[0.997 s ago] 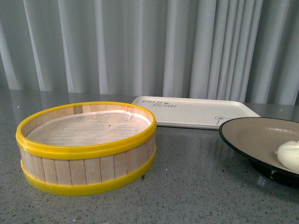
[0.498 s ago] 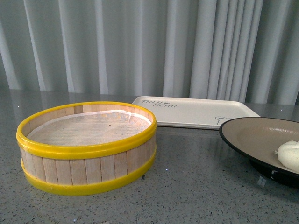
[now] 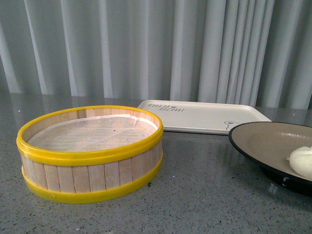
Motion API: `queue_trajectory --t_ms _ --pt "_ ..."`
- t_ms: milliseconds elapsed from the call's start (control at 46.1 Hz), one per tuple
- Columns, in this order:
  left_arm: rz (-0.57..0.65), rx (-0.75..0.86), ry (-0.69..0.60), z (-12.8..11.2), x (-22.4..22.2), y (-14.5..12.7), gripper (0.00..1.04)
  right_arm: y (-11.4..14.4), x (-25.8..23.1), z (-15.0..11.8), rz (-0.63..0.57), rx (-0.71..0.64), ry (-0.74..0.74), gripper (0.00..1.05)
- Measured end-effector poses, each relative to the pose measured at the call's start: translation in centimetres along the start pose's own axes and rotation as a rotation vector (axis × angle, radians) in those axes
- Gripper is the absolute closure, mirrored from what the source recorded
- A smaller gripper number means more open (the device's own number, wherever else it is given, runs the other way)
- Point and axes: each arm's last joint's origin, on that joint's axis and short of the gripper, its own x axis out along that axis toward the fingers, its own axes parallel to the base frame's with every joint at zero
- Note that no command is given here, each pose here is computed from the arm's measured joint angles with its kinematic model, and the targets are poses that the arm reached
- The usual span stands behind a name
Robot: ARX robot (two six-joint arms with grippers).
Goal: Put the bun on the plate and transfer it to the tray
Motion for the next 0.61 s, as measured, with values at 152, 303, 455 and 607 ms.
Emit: queue_trajectory --t_ms 152,303,455,607 --pt "0.0 0.0 0.0 0.0 0.0 0.0 0.07 0.0 1.2 0.2 -0.009 -0.009 -0.008 0.08" --pt "0.0 0.0 0.0 0.0 0.0 0.0 0.07 0.2 2.3 0.5 0.001 0.004 -0.015 0.08" --pt "0.0 0.0 0.0 0.0 0.0 0.0 0.07 0.5 2.8 0.4 0.021 0.025 -0.011 0.27" --pt "0.0 0.0 0.0 0.0 0.0 0.0 0.07 1.2 2.9 0.2 0.05 0.037 -0.004 0.47"
